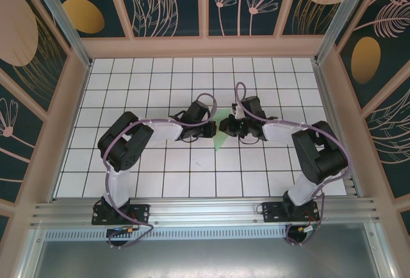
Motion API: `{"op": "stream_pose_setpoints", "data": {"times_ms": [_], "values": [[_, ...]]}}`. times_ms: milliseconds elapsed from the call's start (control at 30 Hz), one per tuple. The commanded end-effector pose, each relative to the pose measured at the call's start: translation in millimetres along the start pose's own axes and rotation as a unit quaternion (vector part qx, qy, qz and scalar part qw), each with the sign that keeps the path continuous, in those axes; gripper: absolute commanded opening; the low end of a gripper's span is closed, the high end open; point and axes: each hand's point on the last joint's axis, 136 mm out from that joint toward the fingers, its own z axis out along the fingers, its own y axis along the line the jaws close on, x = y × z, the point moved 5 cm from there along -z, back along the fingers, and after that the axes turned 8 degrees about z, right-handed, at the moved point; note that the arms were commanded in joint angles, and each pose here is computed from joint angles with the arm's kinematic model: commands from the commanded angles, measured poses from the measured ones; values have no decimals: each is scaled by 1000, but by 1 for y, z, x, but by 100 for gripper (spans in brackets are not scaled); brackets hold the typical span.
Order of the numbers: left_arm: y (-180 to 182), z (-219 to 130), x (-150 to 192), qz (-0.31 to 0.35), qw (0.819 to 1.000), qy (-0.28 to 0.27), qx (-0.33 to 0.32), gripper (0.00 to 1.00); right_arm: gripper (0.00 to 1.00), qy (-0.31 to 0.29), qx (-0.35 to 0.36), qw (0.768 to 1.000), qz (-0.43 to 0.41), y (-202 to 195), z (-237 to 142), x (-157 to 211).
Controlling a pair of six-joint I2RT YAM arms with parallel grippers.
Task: Fold a paper plane with a square sheet of paper (pick it up from the middle)
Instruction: Third fold the triangle at the center of the table.
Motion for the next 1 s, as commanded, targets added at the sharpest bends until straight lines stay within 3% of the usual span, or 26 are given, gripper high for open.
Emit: {"op": "stream_pose_setpoints", "data": {"times_ms": [0,267,600,967], "values": [[17,5,28,-2,998,47,-39,3,8,30,-23,999,15,-1,1,23],[16,5,27,-4,998,45,-36,2,7,48,-20,998,37,-16,18,40],[18,4,30,-5,998,47,-39,2,7,65,66,994,55,-54,36,52],[18,3,30,-5,998,46,-43,2,8,56,32,998,25,-19,19,56]]}}
